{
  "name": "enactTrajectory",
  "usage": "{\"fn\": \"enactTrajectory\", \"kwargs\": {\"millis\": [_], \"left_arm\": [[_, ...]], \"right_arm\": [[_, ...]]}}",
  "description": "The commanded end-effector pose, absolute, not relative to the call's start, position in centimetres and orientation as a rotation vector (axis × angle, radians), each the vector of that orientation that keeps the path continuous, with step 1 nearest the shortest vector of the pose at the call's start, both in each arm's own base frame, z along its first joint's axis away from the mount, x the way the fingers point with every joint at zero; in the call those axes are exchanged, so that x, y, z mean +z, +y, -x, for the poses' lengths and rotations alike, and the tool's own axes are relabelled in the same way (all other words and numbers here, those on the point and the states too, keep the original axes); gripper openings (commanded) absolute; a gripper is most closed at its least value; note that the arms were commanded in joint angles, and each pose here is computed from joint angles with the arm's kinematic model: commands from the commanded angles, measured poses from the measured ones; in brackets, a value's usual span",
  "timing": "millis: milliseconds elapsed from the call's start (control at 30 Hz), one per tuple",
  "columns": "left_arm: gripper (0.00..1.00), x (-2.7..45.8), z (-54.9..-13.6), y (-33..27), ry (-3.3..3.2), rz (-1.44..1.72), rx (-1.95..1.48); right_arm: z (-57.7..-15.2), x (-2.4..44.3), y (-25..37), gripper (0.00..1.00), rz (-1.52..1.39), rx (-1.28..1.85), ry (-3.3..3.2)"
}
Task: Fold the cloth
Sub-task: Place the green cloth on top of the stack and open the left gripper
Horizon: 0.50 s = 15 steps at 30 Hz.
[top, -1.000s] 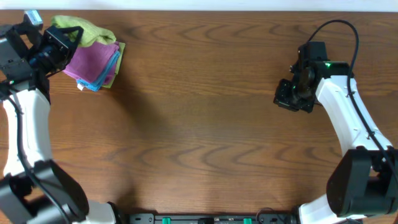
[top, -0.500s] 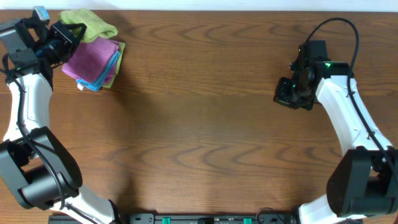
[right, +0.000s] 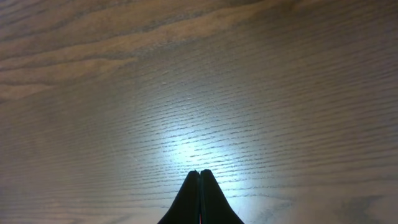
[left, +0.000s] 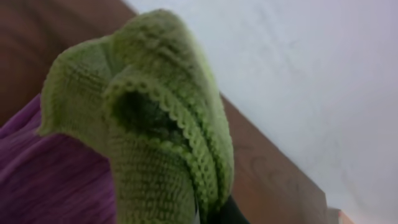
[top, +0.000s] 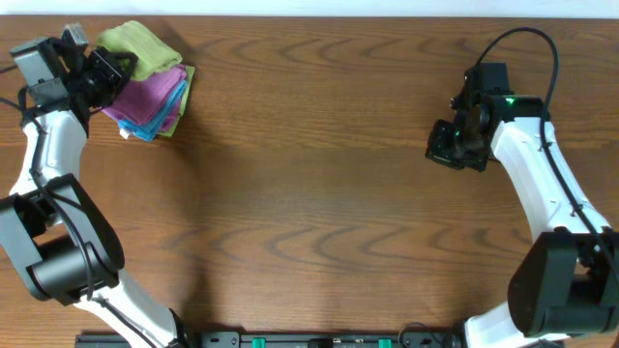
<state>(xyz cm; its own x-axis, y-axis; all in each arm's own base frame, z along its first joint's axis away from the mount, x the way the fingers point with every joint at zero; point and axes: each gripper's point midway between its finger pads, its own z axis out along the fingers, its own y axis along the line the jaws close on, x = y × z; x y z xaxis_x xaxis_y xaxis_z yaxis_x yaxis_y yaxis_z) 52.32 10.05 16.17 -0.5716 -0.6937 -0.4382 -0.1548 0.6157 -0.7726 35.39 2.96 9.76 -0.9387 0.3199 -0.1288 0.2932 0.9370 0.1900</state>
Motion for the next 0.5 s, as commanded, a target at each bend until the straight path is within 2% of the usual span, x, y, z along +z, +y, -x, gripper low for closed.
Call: {"fn": "enactTrajectory", "kwargs": {"millis": [0, 267, 300, 367, 433, 467], "left_arm": [[0.06, 16.4, -52.5, 11.1, 2.074, 0.64, -0.847], [0.06, 14.4, -50.3, 13.2, 2.136, 0.779, -0.852], [0.11, 14.2, -50.0, 13.2, 2.146, 0.786, -0.851], [0.36, 13.8, -49.6, 13.5, 2.161, 0.807, -0.852], [0.5, 13.6, -49.3, 13.5, 2.172, 0.819, -0.854], [0.63, 13.5, -49.2, 13.4, 2.176, 0.818, -0.854]], "right_arm": [[-35.9, 10.8, 2.8, 0.02, -0.432, 0.245, 2.905], [-35.8, 10.8, 3.3, 0.02, -0.411, 0.247, 2.911], [-35.8, 10.8, 3.5, 0.02, -0.405, 0.248, 2.911], [-35.8, 10.8, 4.0, 0.02, -0.391, 0.251, 2.912], [-35.8, 10.8, 4.5, 0.02, -0.38, 0.254, 2.914], [-35.8, 10.8, 4.7, 0.01, -0.372, 0.255, 2.916]]}}
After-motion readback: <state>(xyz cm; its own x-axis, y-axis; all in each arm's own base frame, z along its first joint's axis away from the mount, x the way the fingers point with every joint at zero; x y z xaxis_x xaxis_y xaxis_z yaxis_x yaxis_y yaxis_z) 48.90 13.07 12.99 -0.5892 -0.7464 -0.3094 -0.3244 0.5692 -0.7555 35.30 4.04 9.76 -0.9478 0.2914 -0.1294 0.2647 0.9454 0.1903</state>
